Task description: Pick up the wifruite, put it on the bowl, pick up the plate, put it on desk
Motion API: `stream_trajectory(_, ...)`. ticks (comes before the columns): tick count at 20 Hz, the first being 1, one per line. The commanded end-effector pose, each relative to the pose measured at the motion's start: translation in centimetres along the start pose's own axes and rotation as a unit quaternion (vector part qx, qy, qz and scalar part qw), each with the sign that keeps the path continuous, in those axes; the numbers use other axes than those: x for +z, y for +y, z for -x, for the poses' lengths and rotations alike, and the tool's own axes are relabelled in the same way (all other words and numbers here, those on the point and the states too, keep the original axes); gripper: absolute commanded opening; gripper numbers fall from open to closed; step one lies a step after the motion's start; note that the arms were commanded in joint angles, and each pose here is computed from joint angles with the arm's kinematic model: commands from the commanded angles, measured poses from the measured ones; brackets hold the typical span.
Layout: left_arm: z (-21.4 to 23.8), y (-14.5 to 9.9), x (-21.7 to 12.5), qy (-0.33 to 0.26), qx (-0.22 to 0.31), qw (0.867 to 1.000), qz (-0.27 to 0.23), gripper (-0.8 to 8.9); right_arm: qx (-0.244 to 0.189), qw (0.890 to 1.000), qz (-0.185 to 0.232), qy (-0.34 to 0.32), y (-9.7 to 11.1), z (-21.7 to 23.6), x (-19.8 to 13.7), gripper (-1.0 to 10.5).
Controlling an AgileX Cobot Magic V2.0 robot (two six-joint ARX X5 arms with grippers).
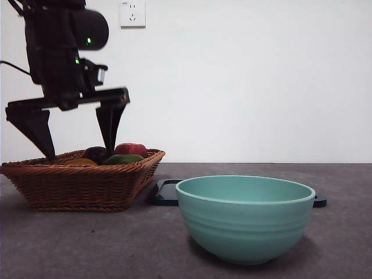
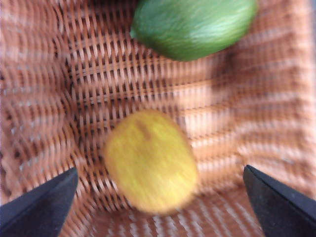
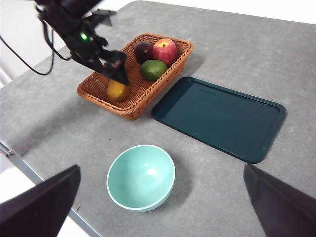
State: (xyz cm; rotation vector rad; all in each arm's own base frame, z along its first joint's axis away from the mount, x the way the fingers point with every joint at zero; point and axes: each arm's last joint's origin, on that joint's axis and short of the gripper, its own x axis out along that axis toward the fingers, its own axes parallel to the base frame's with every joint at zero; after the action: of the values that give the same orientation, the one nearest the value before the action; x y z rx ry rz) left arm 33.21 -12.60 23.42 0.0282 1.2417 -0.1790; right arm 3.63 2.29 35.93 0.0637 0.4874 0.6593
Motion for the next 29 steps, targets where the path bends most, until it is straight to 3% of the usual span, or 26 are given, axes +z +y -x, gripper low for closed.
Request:
stream_trajectory(1,-1.3,-0.3,0.8,-0.001,0.004,1.000,-0.001,5.93,0.003,1.000,0.000,-0.012,0.2,0.4,0.4,6.1)
stream_trajectory(8,-4.5,-0.3,0.9,0.024,0.010,1.000,-0.001,5.82,0.003,1.000,0.000,-0.012,0.2,0.4,0.4,6.1)
stream_trajectory(13,-4.4,-0.3,0.9,0.026,0.011,1.000,-0.001,3.01,0.003,1.000,0.000,-0.012,0.2,0.4,0.4,6.1)
stream_trajectory(17,-4.1,-0.3,1.0,0.033,0.012,0.999,-0.001,2.44,0.003,1.000,0.000,-0.012,0.2,0.4,0.4,6.1)
stream_trajectory(23,0.5,-0.9,1.7,0.026,0.008,1.000,-0.009,2.44,0.003,1.000,-0.001,-0.009,0.2,0.4,0.3,6.1)
stream_trajectory(29,8.0,-3.5,-1.0,-0.033,-0.024,0.998,-0.049,2.44,0.002,1.000,-0.005,-0.001,0.2,0.4,0.2,6.1)
